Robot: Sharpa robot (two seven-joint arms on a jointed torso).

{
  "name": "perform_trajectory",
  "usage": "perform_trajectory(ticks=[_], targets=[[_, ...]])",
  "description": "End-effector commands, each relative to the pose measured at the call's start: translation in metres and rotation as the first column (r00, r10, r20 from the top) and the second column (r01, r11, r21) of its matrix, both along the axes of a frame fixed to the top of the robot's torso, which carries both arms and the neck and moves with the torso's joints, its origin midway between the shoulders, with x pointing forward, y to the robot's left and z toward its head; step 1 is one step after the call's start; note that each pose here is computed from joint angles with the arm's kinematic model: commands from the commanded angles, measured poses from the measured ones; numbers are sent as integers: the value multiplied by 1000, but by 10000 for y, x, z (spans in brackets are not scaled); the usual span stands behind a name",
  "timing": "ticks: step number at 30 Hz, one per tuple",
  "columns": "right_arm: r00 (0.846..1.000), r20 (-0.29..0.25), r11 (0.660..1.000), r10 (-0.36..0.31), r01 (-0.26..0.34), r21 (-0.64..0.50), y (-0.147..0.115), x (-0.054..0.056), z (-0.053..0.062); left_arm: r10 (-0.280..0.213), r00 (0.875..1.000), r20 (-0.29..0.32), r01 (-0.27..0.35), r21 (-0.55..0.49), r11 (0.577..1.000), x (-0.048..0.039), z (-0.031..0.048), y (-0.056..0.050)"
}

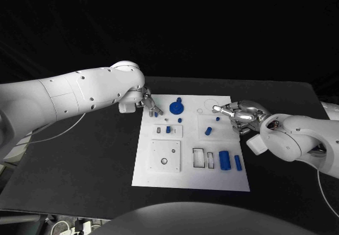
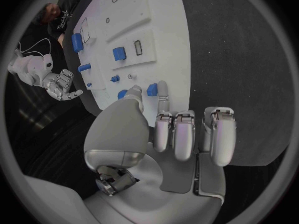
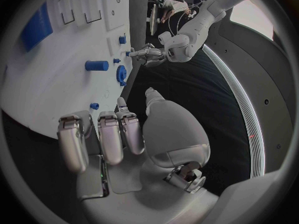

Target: Assemble the parts on the task board

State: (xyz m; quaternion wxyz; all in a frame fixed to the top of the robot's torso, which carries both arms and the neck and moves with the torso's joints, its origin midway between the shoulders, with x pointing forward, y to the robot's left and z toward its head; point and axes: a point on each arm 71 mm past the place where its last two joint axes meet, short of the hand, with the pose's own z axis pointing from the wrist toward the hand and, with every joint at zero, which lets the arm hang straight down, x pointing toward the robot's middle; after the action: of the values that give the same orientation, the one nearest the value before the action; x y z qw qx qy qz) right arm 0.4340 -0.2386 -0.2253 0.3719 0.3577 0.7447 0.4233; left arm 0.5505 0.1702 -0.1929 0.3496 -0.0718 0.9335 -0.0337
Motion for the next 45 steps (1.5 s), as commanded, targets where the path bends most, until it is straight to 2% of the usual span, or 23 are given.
perform_trajectory(ticks=[1,45], targets=[[1000,-7,1000,15,-15,1,14,-10,-7,22,1000,13,-22,24,999,13,4,3],[1000,-18,1000,11,-11,-11,-1,-7,-19,25,999,33,-26,23,999,24,-19,-25]])
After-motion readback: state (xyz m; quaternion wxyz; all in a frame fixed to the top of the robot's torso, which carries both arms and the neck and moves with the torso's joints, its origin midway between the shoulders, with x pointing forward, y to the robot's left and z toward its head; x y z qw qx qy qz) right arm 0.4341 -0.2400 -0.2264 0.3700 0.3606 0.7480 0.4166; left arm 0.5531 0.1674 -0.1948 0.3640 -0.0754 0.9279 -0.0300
